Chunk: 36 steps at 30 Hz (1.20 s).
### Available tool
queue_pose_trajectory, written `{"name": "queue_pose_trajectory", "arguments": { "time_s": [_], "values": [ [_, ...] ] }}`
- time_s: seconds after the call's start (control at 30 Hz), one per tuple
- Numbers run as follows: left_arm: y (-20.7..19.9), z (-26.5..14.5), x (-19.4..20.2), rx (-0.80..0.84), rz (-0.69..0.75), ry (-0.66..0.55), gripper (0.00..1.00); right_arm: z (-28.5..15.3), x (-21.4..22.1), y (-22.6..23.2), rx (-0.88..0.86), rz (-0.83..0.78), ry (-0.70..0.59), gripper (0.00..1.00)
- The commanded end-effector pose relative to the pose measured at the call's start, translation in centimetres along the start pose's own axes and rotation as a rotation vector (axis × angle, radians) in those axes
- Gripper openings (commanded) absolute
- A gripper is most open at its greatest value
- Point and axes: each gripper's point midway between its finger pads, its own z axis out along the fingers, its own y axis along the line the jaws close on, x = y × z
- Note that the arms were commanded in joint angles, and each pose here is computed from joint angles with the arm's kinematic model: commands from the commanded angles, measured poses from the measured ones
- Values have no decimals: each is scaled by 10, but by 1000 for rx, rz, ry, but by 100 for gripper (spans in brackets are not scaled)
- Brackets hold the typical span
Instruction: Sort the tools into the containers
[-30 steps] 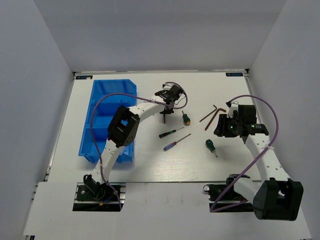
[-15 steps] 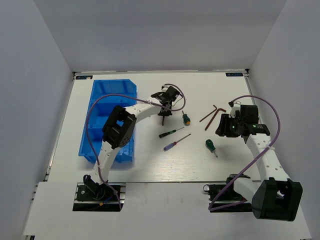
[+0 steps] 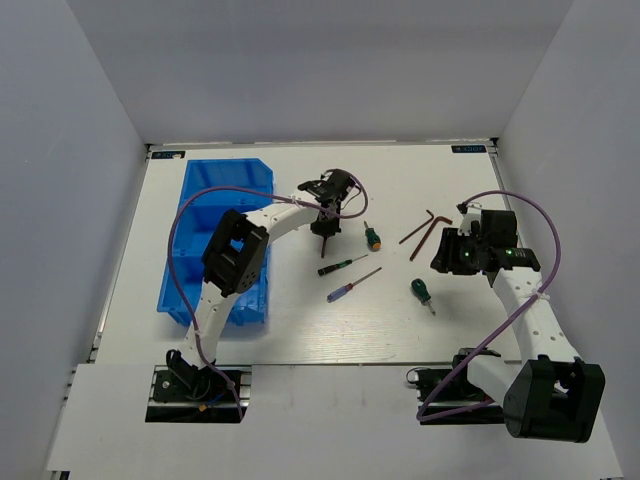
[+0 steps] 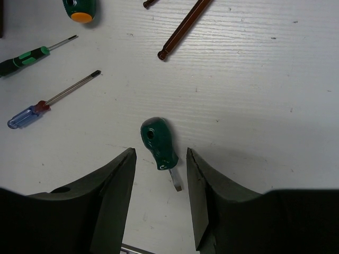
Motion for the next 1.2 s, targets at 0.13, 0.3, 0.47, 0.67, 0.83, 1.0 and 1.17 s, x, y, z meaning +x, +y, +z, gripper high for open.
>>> {"name": "queue_pose_trajectory", "arguments": {
  "time_s": [0.13, 0.3, 0.47, 0.67, 0.83, 1.0, 1.17],
  "values": [
    [2, -47, -45, 24, -23, -97, 0, -5, -10, 3, -11, -3, -41, 49],
    [4, -61, -59, 17, -10, -140, 0, -5, -10, 3, -12, -6, -40, 49],
    [15, -71, -73, 2, -36, -178, 0, -4, -9, 3, -12, -5, -40, 49],
    [28, -89, -93, -15, -68, -235, 0, -4, -9, 2, -9, -8, -38, 49],
    [69, -123, -135, -81, -155, -343, 0, -3, -7, 1, -6, -5, -34, 49],
    [127, -156, -153, -191, -292, -410, 0, -2, -5, 0, -3, -5, -32, 49],
    [183, -163, -140, -281, -473, -392, 0, -1, -4, -1, 0, -6, -35, 49]
  ]
}}
